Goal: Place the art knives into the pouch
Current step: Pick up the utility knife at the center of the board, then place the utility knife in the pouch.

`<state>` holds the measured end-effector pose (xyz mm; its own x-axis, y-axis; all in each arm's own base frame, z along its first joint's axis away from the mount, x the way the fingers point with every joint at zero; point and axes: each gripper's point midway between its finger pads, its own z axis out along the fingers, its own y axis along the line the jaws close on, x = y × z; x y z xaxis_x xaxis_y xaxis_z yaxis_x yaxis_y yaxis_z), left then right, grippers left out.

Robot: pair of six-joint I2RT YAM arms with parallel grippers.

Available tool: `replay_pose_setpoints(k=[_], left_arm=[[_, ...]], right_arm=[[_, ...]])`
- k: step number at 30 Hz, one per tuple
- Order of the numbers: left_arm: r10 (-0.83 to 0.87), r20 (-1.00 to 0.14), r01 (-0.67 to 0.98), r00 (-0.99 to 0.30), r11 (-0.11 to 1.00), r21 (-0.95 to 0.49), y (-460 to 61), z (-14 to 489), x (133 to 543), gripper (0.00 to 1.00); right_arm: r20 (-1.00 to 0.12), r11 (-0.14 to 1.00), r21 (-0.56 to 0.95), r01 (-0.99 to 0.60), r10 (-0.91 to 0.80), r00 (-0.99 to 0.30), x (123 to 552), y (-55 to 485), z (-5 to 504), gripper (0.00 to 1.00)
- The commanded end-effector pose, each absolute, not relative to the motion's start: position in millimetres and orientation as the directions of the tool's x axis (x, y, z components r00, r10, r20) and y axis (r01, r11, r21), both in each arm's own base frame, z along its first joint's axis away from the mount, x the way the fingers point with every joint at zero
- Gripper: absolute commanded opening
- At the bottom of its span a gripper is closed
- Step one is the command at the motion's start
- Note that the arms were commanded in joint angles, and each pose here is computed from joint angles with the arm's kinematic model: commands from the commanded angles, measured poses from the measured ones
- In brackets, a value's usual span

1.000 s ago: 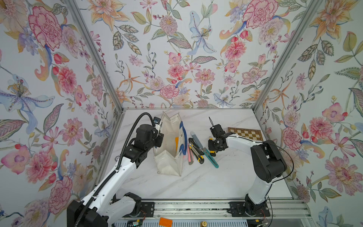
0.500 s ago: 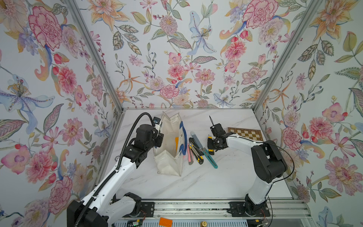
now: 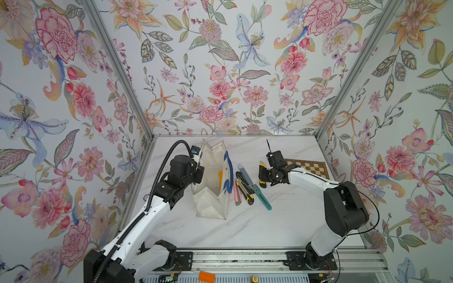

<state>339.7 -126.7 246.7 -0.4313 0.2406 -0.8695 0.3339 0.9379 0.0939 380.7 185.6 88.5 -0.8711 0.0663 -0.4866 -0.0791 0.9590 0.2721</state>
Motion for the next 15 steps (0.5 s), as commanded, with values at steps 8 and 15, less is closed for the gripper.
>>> replay_pose_setpoints(k=[8, 15], left_arm=[[0.245, -0.849, 0.34, -0.468, 0.937, 0.082, -125, 233, 336, 0.0], [0.223, -0.854, 0.366, -0.47, 0.93, 0.042, -133, 235, 335, 0.0]], right_arm=[[-0.637, 0.863, 0.429, -0.269, 0.078, -0.767, 373, 246, 205, 0.15], [-0.736, 0.764, 0.458, -0.454, 0.039, -0.676, 356, 311, 287, 0.13]])
